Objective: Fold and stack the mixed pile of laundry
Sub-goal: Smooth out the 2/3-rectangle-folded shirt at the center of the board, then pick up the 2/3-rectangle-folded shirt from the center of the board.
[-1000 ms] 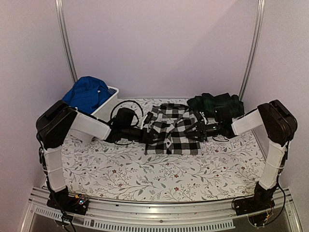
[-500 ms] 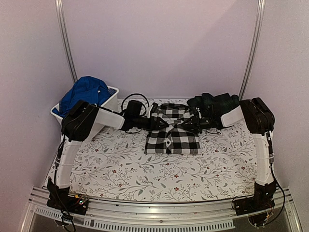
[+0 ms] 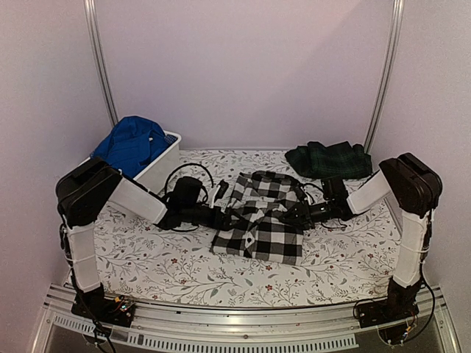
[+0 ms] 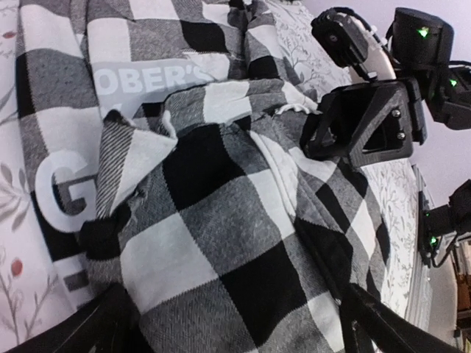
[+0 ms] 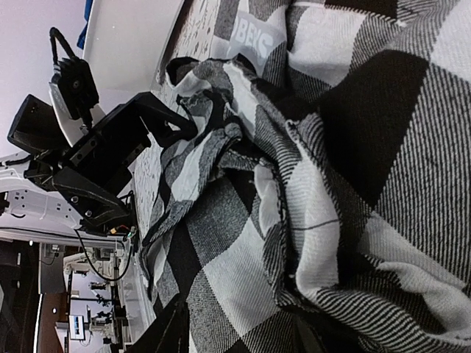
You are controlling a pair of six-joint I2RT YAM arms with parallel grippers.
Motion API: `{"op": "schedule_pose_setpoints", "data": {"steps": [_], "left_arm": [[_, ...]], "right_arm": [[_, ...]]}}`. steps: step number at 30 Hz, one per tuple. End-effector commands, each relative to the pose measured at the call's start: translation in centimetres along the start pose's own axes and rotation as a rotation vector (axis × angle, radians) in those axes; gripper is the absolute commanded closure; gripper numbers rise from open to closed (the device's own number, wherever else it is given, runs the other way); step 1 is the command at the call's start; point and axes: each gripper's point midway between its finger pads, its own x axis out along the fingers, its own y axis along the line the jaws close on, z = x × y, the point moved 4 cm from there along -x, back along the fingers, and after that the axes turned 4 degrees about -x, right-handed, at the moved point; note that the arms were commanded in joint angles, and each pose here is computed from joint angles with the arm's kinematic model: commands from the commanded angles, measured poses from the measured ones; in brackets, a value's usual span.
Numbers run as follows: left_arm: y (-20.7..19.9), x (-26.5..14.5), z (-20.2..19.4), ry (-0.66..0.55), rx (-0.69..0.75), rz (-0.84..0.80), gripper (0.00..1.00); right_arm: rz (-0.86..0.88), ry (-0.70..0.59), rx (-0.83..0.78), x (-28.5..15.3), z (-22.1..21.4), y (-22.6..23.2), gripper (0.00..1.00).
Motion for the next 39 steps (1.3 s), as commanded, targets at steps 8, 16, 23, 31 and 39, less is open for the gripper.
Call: {"op": "schedule_pose_setpoints", "data": {"steps": [8, 16, 23, 31, 39], "left_arm": [[-6.6, -6.3, -3.6, -0.013, 0.538, 0.345, 0.00], [-8.3, -7.5, -9.9, 0.008, 1.012, 0.422, 0.05], [-7.9, -4.6, -11.8, 0.113, 1.217, 0.475, 0.25], [-8.5, -2.5, -11.3, 0.092, 1.375, 0.546, 0.56], [-12.2, -2.9, -10.6, 0.121, 1.377, 0.423, 1.00]], "right_arm": [[-0.211, -0.051, -0.141, -3.0, 3.6, 4.5, 0.54], [-0.178, 0.032, -0.291, 0.2, 6.1, 8.1, 0.60], [-0.156, 0.145, -0.280, 4.6, 4.6, 5.9, 0.64], [-0.233, 0.244, -0.222, 6.7, 1.7, 0.6, 0.72], [-0.207, 0.344, -0.268, 8.7, -1.8, 0.3, 0.74]]}}
